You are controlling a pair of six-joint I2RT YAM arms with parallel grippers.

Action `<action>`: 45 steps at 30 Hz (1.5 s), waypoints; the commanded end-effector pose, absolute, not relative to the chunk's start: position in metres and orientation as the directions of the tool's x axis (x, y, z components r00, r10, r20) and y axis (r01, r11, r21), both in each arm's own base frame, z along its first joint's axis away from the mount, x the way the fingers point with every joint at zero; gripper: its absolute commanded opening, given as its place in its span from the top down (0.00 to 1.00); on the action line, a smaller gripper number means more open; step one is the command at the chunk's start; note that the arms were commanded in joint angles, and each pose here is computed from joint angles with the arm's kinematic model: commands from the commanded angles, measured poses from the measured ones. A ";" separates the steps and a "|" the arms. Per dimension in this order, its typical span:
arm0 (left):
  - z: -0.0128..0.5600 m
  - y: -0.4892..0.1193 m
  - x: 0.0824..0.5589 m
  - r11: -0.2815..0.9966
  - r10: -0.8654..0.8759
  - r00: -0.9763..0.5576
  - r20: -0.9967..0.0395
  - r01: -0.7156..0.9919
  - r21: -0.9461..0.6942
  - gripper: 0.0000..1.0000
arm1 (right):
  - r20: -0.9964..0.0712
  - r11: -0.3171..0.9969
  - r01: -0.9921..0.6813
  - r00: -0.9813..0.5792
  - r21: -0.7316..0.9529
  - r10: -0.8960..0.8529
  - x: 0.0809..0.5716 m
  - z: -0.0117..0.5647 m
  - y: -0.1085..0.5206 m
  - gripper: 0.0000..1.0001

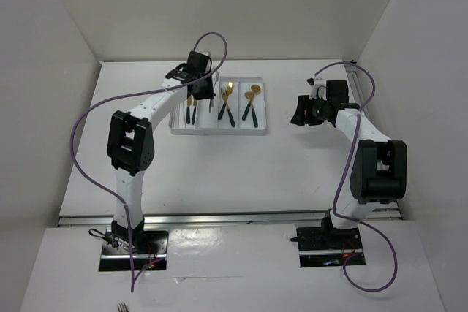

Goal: Sort the eating utensils into containers

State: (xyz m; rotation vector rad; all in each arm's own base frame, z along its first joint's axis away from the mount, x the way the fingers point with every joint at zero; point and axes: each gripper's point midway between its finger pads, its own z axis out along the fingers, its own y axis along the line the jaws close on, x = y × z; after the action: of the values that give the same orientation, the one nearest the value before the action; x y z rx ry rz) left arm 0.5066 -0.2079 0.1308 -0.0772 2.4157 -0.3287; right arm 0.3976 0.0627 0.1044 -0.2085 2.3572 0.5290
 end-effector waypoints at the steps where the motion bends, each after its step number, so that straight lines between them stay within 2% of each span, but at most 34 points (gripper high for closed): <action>1: 0.155 -0.235 0.519 0.928 -0.191 -0.729 -0.657 0.084 -0.363 1.00 | -0.725 0.901 -0.314 -0.689 0.300 0.001 0.399 0.129 0.062 0.45; 7: 0.135 -0.261 0.525 0.918 -0.181 -0.747 -0.639 0.104 -0.382 1.00 | -0.734 0.905 -0.316 -0.679 0.284 -0.007 0.400 0.132 0.060 0.45; 17: 0.096 -0.262 0.530 0.930 -0.168 -0.780 -0.603 0.078 -0.359 1.00 | -0.723 0.915 -0.297 -0.691 0.272 -0.009 0.397 0.126 0.054 0.45; 18: 0.094 -0.262 0.533 0.930 -0.168 -0.780 -0.603 0.078 -0.359 0.89 | -0.723 0.915 -0.297 -0.691 0.272 -0.009 0.397 0.126 0.054 0.45; 23: 0.087 -0.266 0.533 0.927 -0.152 -0.790 -0.594 0.095 -0.364 0.58 | -0.723 0.915 -0.297 -0.691 0.272 -0.009 0.397 0.126 0.054 0.45; 28: 0.121 -0.272 0.529 0.917 -0.109 -0.755 -0.647 0.174 -0.358 0.53 | -0.718 0.915 -0.295 -0.696 0.275 -0.009 0.400 0.123 0.053 0.45; 30: 0.163 -0.271 0.528 0.915 -0.128 -0.702 -0.701 0.189 -0.356 0.53 | -0.709 0.915 -0.286 -0.705 0.284 0.000 0.400 0.120 0.054 0.45; 33: 0.214 -0.245 0.519 0.934 -0.161 -0.618 -0.769 0.157 -0.321 0.53 | -0.716 0.912 -0.294 -0.699 0.287 0.000 0.402 0.124 0.055 0.45; 37: 0.225 -0.172 0.509 0.978 -0.185 -0.579 -0.794 -0.027 -0.208 0.53 | -0.705 0.904 -0.299 -0.709 0.304 0.002 0.403 0.118 0.061 0.45; 40: 0.217 -0.141 0.501 0.985 -0.169 -0.589 -0.790 -0.086 -0.147 0.53 | -0.702 0.902 -0.300 -0.712 0.312 0.006 0.404 0.116 0.065 0.45; 45: 0.168 -0.092 0.495 0.978 -0.191 -0.674 -0.714 -0.191 -0.081 0.53 | -0.716 0.895 -0.327 -0.698 0.305 -0.011 0.410 0.124 0.074 0.45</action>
State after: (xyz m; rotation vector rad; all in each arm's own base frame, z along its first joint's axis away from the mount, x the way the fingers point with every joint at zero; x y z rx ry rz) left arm 0.5046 -0.1201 0.2336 -0.2451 2.1583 -0.1536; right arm 0.3965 0.0666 0.1078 -0.2135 2.3510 0.5266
